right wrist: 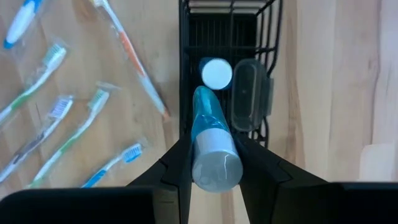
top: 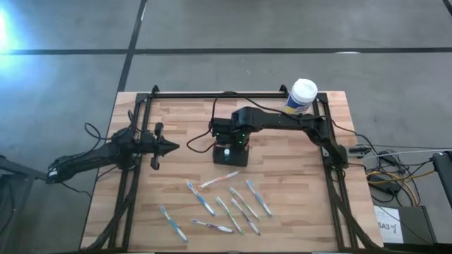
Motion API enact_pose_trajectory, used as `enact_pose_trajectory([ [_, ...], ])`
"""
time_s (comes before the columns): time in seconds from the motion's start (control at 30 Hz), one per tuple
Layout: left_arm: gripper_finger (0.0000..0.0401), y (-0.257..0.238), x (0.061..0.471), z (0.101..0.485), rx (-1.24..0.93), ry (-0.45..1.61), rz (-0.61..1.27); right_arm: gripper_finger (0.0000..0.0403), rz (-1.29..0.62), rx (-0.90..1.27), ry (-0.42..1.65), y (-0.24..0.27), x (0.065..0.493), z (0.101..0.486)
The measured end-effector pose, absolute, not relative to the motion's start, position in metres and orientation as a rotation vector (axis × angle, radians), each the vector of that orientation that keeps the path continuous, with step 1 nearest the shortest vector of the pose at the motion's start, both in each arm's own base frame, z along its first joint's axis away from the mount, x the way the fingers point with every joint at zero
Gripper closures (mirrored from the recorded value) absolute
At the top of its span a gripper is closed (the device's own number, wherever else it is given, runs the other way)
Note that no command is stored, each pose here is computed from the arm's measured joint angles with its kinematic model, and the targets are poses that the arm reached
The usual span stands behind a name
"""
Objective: Pick & Place toothbrushing station
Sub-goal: Put the blue mouthwash into the black mesh organizer
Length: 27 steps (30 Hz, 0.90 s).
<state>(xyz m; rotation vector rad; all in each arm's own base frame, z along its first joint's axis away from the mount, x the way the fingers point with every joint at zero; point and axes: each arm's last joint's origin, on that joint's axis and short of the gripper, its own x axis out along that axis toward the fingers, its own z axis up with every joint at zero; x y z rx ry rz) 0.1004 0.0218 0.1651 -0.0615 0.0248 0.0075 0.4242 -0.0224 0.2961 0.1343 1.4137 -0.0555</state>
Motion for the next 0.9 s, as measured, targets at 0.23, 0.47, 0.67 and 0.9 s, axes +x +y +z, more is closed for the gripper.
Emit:
enact_pose_trajectory([
  [0.23,0.0389,0.022,0.100,0.165,-0.062,0.025,0.008,0.0312,-0.048,0.125,1.433,-0.023,0.426,0.283],
  [0.47,0.0389,0.022,0.100,0.165,-0.063,0.026,0.008,0.0312,-0.037,0.112,1.429,-0.023,0.430,0.263],
  [0.67,0.0389,0.022,0.100,0.164,-0.066,0.027,0.008,0.0312,-0.038,0.065,1.426,-0.021,0.432,0.253],
  [0.9,0.0389,0.022,0.100,0.164,-0.066,0.027,0.007,0.0312,-0.058,0.053,1.440,-0.021,0.431,0.245],
])
